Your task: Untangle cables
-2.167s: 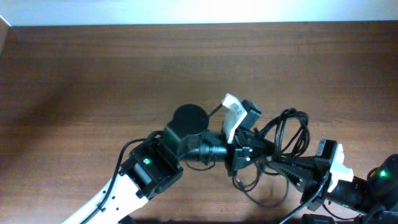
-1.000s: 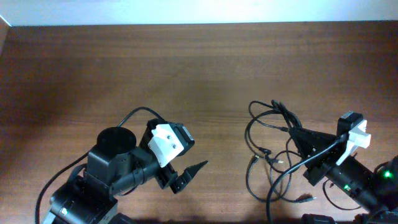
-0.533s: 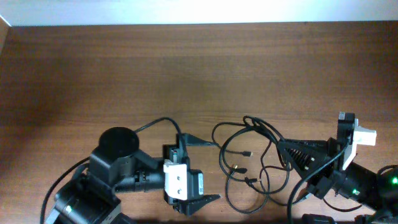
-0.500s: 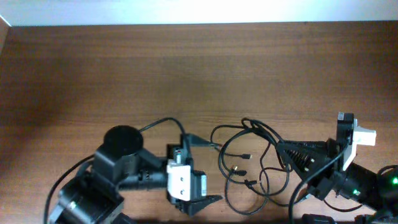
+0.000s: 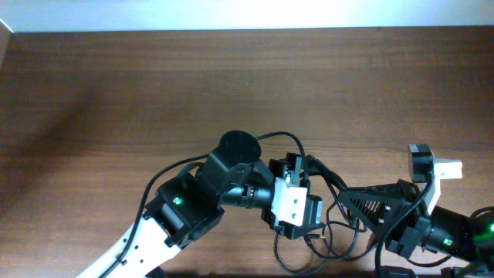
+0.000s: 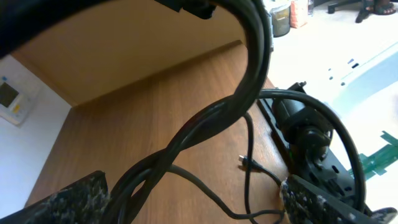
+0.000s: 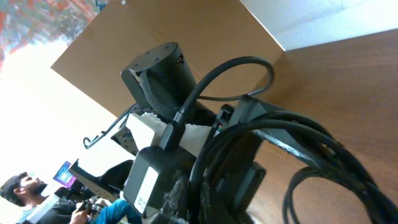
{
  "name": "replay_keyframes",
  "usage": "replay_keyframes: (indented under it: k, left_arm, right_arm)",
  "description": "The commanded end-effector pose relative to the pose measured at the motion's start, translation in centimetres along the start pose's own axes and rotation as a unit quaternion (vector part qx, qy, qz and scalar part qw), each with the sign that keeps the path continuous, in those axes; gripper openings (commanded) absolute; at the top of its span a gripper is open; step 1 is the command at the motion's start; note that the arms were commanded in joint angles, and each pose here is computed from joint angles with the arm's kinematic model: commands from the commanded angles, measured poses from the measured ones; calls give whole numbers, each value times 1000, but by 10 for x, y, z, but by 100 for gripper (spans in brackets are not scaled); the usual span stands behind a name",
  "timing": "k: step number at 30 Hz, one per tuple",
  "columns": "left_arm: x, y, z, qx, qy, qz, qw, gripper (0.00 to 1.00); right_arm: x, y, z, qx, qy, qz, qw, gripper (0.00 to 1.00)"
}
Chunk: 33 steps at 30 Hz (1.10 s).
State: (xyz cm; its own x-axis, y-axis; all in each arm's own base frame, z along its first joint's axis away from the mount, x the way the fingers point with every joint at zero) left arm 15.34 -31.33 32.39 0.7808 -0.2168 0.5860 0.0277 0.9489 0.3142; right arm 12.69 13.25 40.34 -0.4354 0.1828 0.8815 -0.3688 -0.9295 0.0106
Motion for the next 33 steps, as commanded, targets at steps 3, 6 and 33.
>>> replay_keyframes:
  k: [3,6,33]
  left_arm:
    - [-5,-17,-7,5,2,-18,1000,84]
    - [-12,-24,6,-12,-12,-27,999,79]
    - [-10,-29,-21,102,0,16,995,10]
  right_arm:
    - [8,1,-6,15,5,12,1000,4]
    - [8,1,-5,14,5,12,1000,4]
    - [8,0,0,12,16,13,1000,4]
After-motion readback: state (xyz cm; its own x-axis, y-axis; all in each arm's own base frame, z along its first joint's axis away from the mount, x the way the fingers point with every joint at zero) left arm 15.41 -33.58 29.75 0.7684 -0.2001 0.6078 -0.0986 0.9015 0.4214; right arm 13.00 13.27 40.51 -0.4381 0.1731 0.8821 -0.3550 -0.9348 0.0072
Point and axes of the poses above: each gripper's point midway between its finger pads, its own y axis back along the fingers, its own x axis along the line the jaws close on, z = x × y, the point moved 2 cm from there along y, back along the fingers, and after that the axes turned 15 degrees about -y, right-handed, at the moved point
